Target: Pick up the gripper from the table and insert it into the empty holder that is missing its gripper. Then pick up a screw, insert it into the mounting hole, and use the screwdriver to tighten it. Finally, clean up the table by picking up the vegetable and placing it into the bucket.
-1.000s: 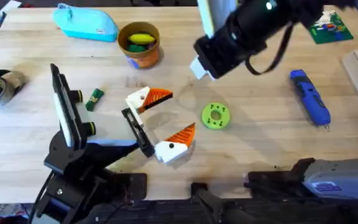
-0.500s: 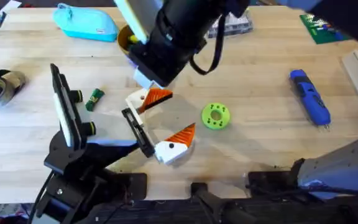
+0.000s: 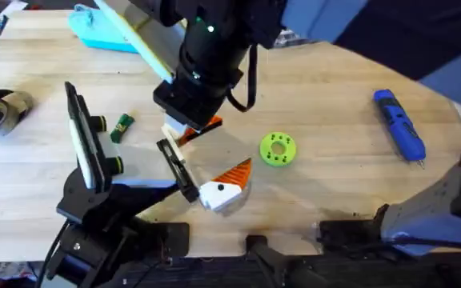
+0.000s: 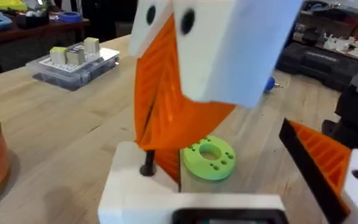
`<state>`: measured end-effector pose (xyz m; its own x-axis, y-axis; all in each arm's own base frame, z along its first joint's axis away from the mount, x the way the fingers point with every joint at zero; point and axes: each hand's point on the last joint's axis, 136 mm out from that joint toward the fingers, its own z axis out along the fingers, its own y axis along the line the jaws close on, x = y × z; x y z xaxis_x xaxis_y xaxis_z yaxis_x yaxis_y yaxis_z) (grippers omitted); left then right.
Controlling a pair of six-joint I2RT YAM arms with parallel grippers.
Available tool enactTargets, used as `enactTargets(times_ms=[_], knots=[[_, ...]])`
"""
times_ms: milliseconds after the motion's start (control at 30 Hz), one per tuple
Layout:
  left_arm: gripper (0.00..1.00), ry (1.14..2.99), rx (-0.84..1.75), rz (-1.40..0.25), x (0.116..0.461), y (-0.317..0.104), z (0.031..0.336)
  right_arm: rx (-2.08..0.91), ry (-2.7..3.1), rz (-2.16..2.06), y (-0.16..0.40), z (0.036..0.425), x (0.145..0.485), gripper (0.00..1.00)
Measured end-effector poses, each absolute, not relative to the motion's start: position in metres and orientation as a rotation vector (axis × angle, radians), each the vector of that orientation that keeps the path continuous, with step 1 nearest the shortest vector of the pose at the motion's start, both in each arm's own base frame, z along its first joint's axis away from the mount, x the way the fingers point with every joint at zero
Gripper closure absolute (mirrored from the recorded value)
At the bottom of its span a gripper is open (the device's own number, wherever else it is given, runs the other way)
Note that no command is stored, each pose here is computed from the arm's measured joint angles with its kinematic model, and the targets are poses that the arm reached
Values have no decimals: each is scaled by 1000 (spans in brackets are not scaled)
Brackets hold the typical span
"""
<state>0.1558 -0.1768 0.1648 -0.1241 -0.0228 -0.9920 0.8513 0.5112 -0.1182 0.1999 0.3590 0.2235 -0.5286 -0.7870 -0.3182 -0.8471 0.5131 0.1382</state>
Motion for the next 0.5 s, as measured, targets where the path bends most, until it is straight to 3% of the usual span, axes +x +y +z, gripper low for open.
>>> enactTargets(times_ms=[500], knots=[[16, 1515, 747, -882, 156, -177, 165, -1405, 2542, 403, 358, 222, 199, 995]])
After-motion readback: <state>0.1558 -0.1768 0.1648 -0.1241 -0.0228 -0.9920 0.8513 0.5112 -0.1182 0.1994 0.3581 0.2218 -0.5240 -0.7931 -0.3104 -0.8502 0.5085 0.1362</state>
